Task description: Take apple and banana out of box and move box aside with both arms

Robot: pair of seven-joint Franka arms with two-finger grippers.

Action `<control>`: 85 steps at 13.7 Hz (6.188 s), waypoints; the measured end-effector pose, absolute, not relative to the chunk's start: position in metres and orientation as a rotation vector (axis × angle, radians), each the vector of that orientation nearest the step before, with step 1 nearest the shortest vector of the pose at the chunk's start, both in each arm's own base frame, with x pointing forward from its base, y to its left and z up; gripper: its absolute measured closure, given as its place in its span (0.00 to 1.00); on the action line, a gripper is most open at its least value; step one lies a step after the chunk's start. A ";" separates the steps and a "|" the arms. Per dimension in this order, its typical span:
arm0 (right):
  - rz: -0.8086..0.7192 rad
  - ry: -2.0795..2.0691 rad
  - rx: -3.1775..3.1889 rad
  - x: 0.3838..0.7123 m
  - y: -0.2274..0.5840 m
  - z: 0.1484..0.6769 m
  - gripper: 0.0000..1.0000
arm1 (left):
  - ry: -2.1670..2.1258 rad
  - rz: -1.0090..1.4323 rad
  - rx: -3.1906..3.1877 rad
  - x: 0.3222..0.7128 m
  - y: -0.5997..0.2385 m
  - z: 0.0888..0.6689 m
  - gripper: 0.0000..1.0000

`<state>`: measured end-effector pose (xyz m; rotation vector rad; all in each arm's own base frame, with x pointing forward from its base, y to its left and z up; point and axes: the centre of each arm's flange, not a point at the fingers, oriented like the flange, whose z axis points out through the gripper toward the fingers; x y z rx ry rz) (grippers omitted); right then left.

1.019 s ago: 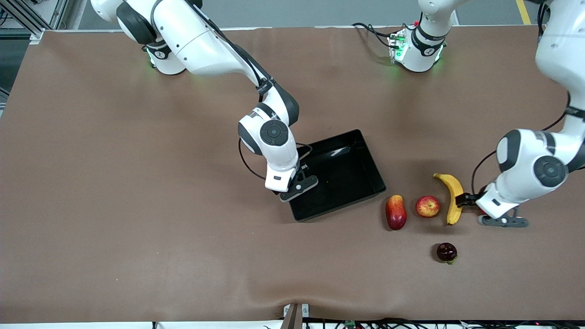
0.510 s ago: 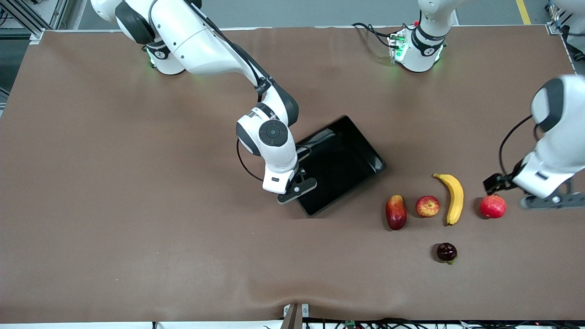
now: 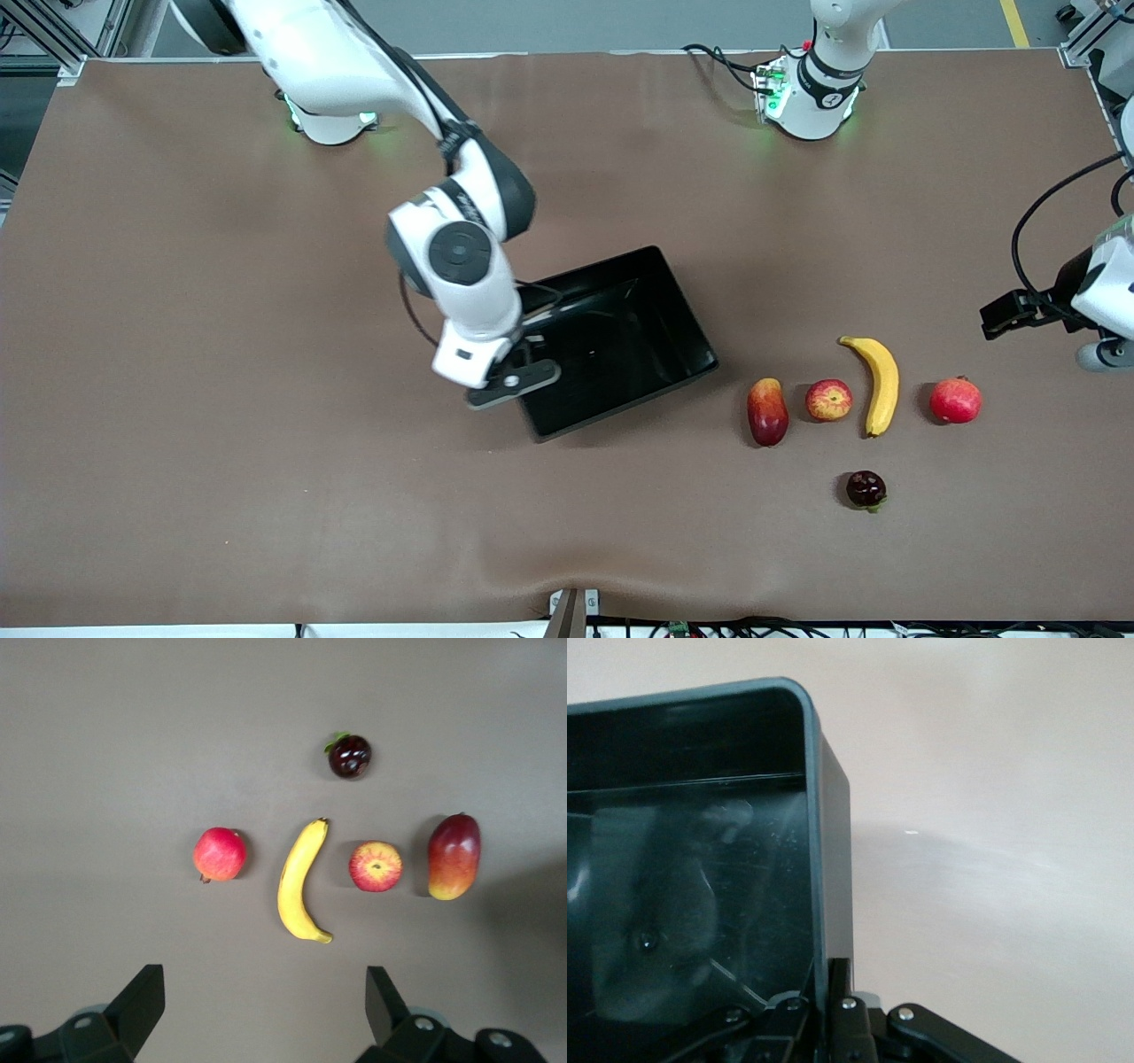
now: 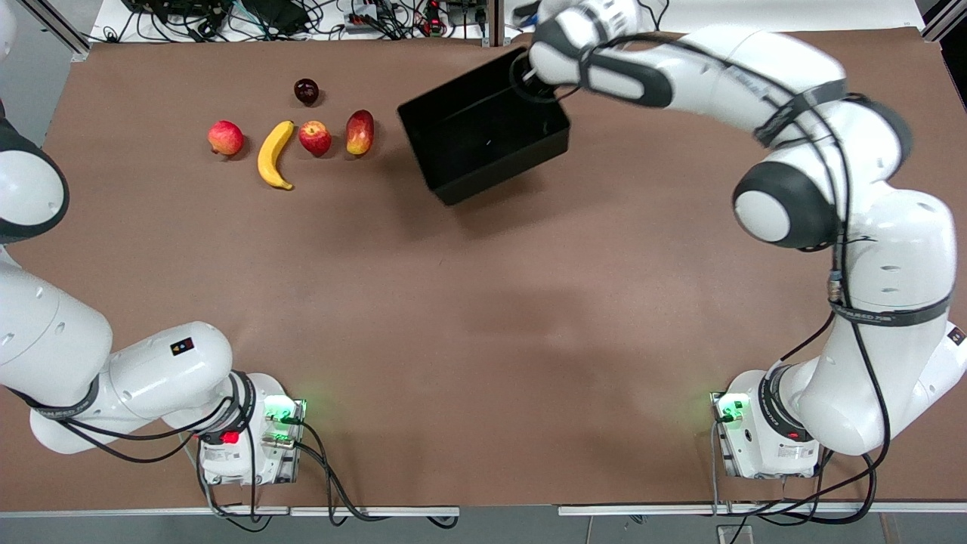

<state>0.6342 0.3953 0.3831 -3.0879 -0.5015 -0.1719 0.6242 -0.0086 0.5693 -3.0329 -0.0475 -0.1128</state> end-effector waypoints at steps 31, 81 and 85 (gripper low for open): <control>-0.101 0.076 -3.031 0.610 -0.237 0.265 0.94 | 0.034 0.015 -3.085 0.528 -0.050 0.615 0.00; 0.142 0.040 -3.128 0.521 0.021 0.637 0.00 | -0.024 -0.018 -3.118 0.531 -0.033 0.627 0.00; 0.139 0.039 -3.127 0.522 0.021 0.637 0.00 | -0.078 0.014 -3.115 0.529 -0.034 0.625 0.00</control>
